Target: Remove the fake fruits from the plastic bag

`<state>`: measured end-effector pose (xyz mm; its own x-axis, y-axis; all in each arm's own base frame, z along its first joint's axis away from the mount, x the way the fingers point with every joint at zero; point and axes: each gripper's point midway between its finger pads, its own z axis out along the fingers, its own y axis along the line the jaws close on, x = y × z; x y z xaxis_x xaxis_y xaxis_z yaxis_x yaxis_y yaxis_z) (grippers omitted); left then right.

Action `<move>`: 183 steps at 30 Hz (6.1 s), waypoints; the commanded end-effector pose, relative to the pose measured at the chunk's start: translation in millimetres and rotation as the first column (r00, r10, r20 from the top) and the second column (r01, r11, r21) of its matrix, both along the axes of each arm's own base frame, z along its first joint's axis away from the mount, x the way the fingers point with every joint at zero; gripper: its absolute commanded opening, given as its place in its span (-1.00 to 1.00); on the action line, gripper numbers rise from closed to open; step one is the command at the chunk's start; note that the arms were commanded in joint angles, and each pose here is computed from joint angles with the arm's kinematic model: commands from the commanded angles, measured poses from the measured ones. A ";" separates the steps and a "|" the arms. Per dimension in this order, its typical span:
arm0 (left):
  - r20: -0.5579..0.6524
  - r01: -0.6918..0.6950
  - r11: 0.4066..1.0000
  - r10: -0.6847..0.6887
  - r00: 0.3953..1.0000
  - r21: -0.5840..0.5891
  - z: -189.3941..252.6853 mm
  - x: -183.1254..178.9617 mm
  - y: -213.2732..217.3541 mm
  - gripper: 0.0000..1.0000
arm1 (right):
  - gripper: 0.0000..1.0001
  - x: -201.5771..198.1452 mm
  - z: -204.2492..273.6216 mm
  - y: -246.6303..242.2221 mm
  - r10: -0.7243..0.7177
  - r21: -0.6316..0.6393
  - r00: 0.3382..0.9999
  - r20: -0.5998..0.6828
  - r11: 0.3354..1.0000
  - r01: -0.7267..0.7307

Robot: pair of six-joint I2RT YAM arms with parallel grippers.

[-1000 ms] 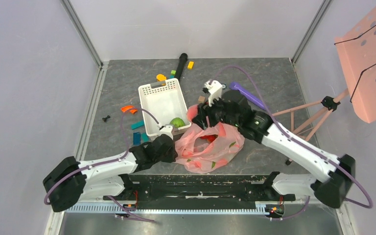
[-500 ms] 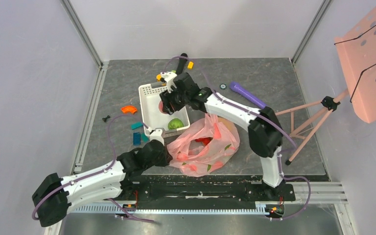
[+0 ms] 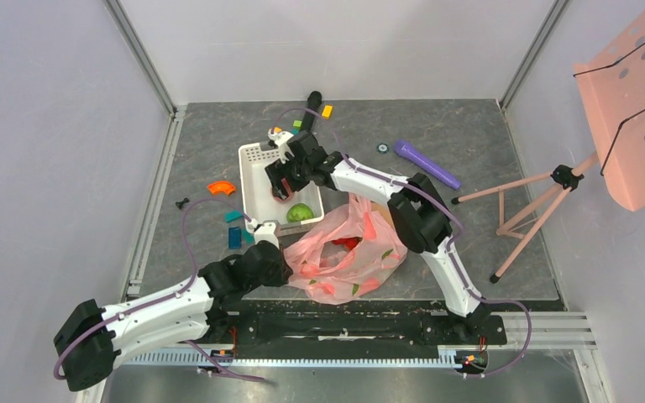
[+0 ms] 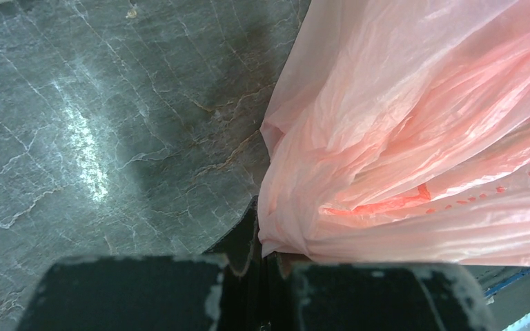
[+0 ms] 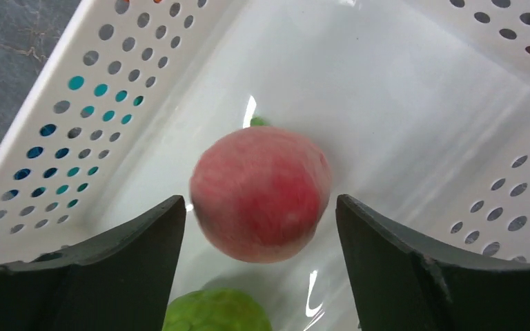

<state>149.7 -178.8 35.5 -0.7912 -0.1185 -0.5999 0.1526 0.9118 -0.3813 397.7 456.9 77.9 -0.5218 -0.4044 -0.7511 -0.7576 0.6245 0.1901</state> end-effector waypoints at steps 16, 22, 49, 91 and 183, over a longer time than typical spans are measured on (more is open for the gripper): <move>0.036 -0.035 0.999 0.034 0.999 0.005 15.7 12.6 -2.2 -0.96 | 0.96 -21.7 143.8 -55.3 -0.041 0.120 0.973 0.228 0.993 0.014; 0.053 -0.024 1.000 0.024 0.998 0.006 25.8 16.2 -4.9 -0.96 | 0.96 -62.1 155.1 -125.6 -0.154 0.097 0.964 0.216 0.986 0.136; 0.245 0.180 0.983 -0.167 0.955 -0.031 190.6 32.9 -41.3 0.08 | 0.96 -192.8 126.9 -260.9 -0.273 0.151 0.947 0.168 0.957 0.249; 0.102 0.265 0.964 -0.267 0.958 0.032 38.6 12.8 -105.7 -0.96 | -0.52 -203.8 8.0 -212.7 -0.318 -0.169 0.948 0.017 0.933 0.317; 0.094 0.347 0.937 -0.342 0.935 -0.038 43.9 17.8 -154.2 -0.96 | -0.21 -196.1 52.3 -191.9 -0.350 0.248 0.934 -0.074 0.900 0.357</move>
<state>161.3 -315.4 61.0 -0.7448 0.1701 -0.6452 0.4874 0.7991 -0.3519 198.2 248.4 120.8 -0.6316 0.0511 -0.7736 -0.4399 0.7980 0.4119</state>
